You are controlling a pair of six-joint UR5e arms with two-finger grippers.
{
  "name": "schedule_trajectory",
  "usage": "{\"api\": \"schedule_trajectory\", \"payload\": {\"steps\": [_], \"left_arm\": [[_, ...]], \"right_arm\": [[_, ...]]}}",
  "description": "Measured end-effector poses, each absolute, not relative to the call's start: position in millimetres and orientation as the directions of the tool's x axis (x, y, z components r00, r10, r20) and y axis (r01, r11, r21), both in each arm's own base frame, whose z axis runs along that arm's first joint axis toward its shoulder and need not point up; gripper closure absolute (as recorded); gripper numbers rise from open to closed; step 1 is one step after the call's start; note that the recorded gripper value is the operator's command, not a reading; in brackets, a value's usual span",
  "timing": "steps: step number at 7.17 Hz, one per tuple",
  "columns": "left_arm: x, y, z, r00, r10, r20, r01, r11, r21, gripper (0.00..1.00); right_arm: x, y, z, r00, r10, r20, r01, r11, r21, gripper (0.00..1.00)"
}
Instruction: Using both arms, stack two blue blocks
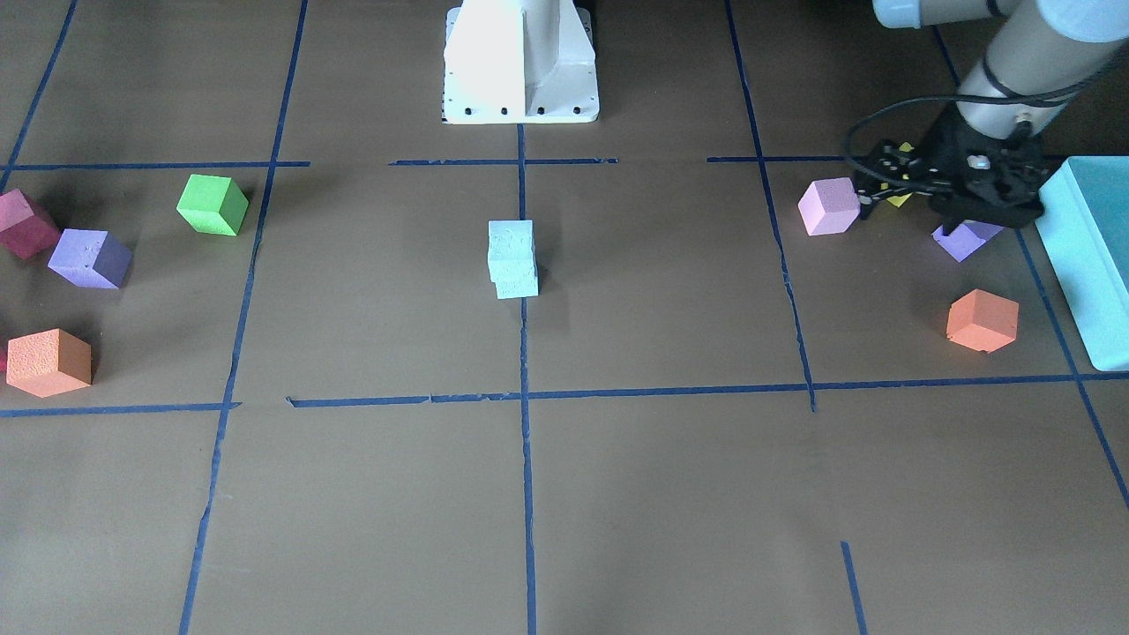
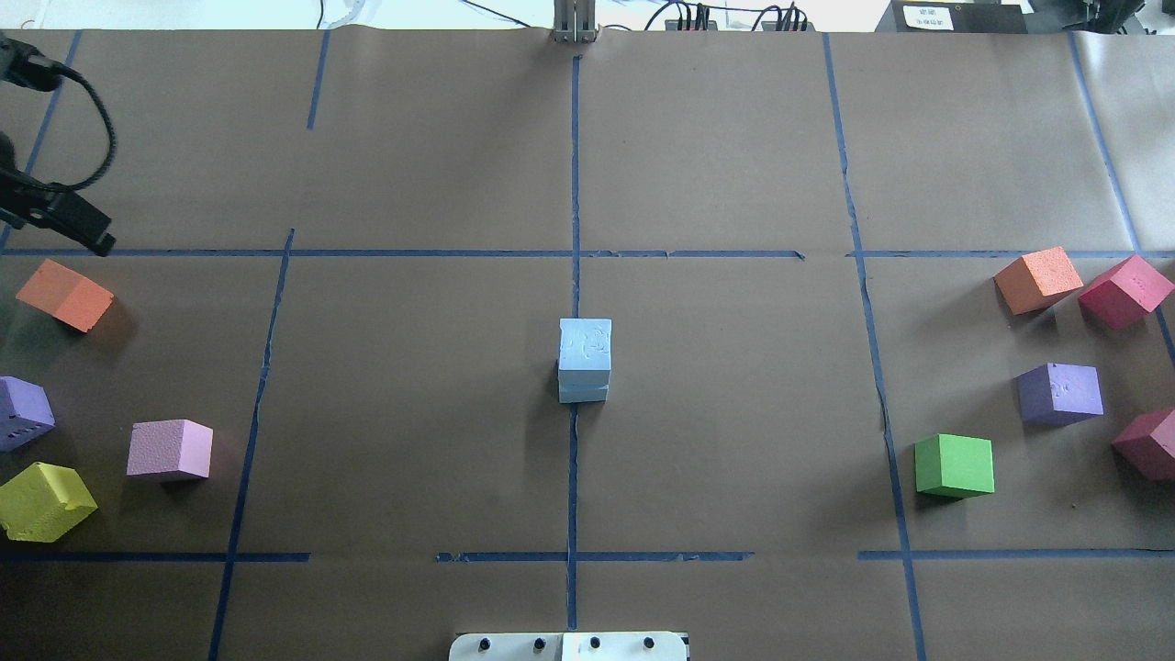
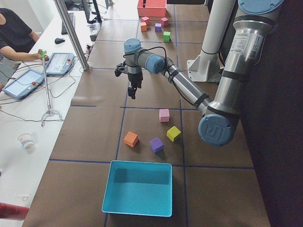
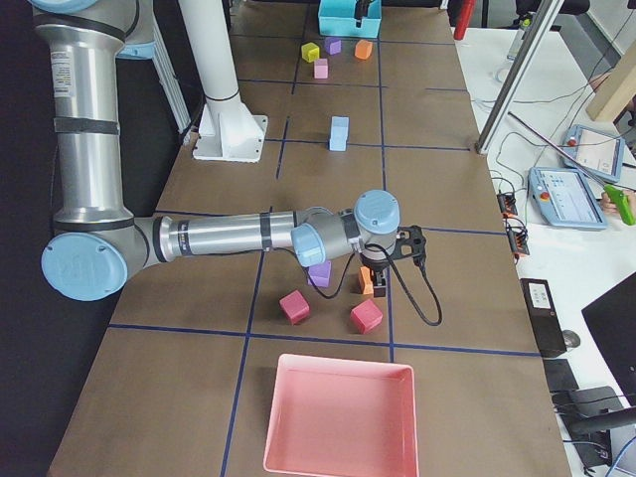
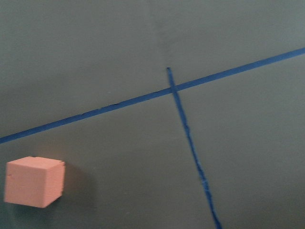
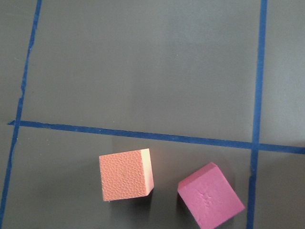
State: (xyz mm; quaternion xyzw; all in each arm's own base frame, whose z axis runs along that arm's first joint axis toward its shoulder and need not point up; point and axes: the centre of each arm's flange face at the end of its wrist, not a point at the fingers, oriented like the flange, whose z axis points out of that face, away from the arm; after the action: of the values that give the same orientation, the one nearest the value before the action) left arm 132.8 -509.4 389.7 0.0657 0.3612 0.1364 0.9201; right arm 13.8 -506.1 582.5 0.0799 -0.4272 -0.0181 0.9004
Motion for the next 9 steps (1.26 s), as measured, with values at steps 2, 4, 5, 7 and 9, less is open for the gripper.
{"api": "schedule_trajectory", "payload": {"steps": [2,4,5,7,9], "left_arm": [[25,-545,476,0.695,0.351,-0.627,-0.251,0.936,0.246,0.0],[-50,-553,550,0.681,0.334,-0.652,-0.249,0.943,0.222,0.0],[-67,-553,568,0.669,0.297,-0.682,-0.223,0.955,0.198,0.0],[-78,-546,580,0.646,0.25,-0.721,-0.179,0.968,0.175,0.0],[-79,-535,579,0.644,0.249,-0.723,-0.169,0.968,0.183,0.0]], "right_arm": [[56,-505,600,0.656,-0.145,0.741,0.036,0.986,0.161,0.0],[74,-506,598,0.658,-0.155,0.737,0.053,0.986,0.16,0.0],[73,-506,597,0.657,-0.158,0.737,0.058,0.985,0.16,0.0],[71,-504,599,0.656,-0.159,0.738,0.064,0.986,0.155,0.0],[70,-502,600,0.656,-0.158,0.738,0.066,0.986,0.152,0.0]]}}
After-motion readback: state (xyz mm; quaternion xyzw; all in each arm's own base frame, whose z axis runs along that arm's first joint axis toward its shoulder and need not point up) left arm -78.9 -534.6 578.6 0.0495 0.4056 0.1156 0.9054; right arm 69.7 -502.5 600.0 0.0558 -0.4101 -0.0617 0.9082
